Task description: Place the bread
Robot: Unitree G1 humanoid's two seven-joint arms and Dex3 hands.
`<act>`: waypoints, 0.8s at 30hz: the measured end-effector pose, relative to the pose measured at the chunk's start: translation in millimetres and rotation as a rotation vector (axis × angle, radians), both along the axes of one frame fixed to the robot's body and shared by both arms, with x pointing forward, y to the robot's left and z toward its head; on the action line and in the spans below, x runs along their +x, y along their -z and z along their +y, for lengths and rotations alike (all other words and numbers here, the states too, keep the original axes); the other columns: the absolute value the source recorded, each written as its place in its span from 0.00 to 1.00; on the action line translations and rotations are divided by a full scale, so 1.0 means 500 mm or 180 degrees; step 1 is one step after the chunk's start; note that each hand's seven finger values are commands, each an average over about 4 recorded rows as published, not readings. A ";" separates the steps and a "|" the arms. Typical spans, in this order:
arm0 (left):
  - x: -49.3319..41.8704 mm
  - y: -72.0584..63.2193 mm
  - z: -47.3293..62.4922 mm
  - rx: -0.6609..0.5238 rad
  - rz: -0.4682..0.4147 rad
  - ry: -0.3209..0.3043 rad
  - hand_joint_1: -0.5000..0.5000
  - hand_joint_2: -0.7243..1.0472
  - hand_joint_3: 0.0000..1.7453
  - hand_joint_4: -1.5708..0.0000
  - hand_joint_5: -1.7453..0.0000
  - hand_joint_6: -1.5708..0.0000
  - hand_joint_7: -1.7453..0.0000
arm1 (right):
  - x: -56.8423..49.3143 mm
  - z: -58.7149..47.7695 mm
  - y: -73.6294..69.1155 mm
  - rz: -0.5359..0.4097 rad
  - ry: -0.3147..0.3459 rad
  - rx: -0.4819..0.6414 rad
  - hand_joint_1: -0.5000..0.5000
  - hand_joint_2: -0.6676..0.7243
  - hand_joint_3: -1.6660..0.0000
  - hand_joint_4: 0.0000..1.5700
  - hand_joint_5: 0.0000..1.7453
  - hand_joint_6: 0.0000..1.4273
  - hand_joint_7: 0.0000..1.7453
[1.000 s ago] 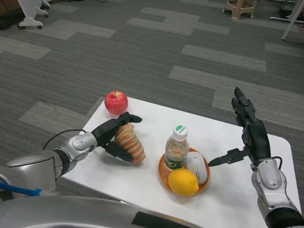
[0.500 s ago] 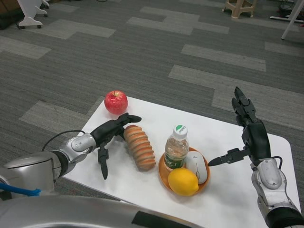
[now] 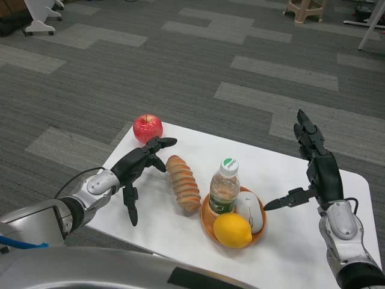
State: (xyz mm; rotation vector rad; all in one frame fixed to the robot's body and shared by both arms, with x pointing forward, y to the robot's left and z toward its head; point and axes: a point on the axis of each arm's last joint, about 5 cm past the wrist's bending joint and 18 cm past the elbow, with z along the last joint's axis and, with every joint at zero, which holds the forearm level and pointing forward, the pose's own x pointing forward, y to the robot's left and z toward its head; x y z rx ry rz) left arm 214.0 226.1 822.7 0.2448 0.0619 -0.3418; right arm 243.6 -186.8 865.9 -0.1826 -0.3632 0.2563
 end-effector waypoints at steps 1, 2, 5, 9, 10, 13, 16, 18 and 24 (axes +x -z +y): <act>-0.002 -0.001 0.003 -0.0011 -0.0023 -0.0025 0.04 0.05 0.04 1.00 0.00 1.00 0.72 | 0.000 0.000 0.000 0.0000 -0.0005 -0.0003 0.33 0.59 1.00 0.00 0.00 0.00 0.00; -0.005 -0.002 0.006 -0.0019 -0.0046 -0.0053 0.04 0.05 0.05 1.00 0.00 1.00 0.72 | 0.000 0.001 0.000 0.0001 -0.0011 -0.0006 0.33 0.60 1.00 0.00 0.00 0.00 0.00; -0.010 -0.006 0.018 -0.0028 -0.0126 -0.0137 0.04 0.05 0.05 1.00 0.00 1.00 0.72 | 0.000 0.002 0.000 0.0001 -0.0023 -0.0012 0.33 0.61 1.00 0.00 0.00 0.00 0.00; -0.015 -0.018 0.034 -0.0020 -0.0268 -0.0234 0.04 0.05 0.05 1.00 0.00 1.00 0.72 | 0.001 0.002 0.000 -0.0001 -0.0031 -0.0016 0.33 0.59 1.00 0.00 0.00 0.00 0.00; -0.015 -0.021 0.037 -0.0023 -0.0311 -0.0255 0.04 0.05 0.05 1.00 0.00 1.00 0.72 | 0.001 0.002 -0.001 -0.0002 -0.0032 -0.0017 0.33 0.59 1.00 0.00 0.00 0.00 0.00; -0.018 -0.028 0.041 -0.0048 -0.0398 -0.0289 0.04 0.05 0.05 1.00 0.00 1.00 0.72 | 0.001 0.002 -0.001 -0.0002 -0.0034 -0.0018 0.33 0.59 1.00 0.00 0.00 0.00 0.00; -0.019 -0.031 0.041 -0.0086 -0.0450 -0.0303 0.04 0.05 0.05 1.00 0.04 1.00 0.72 | 0.001 0.002 -0.001 -0.0003 -0.0035 -0.0018 0.33 0.59 1.00 0.00 0.00 0.00 0.00; -0.017 -0.036 0.039 -0.0117 -0.0503 -0.0295 0.04 0.05 0.05 1.00 0.06 1.00 0.72 | 0.001 0.003 -0.001 -0.0005 -0.0038 -0.0018 0.33 0.59 1.00 0.00 0.00 0.00 0.00; 0.003 -0.064 0.018 -0.0297 -0.0793 -0.0182 0.04 0.10 0.05 1.00 0.21 1.00 0.72 | 0.002 0.006 -0.005 -0.0044 -0.0062 -0.0004 0.34 0.59 1.00 0.00 0.00 0.00 0.00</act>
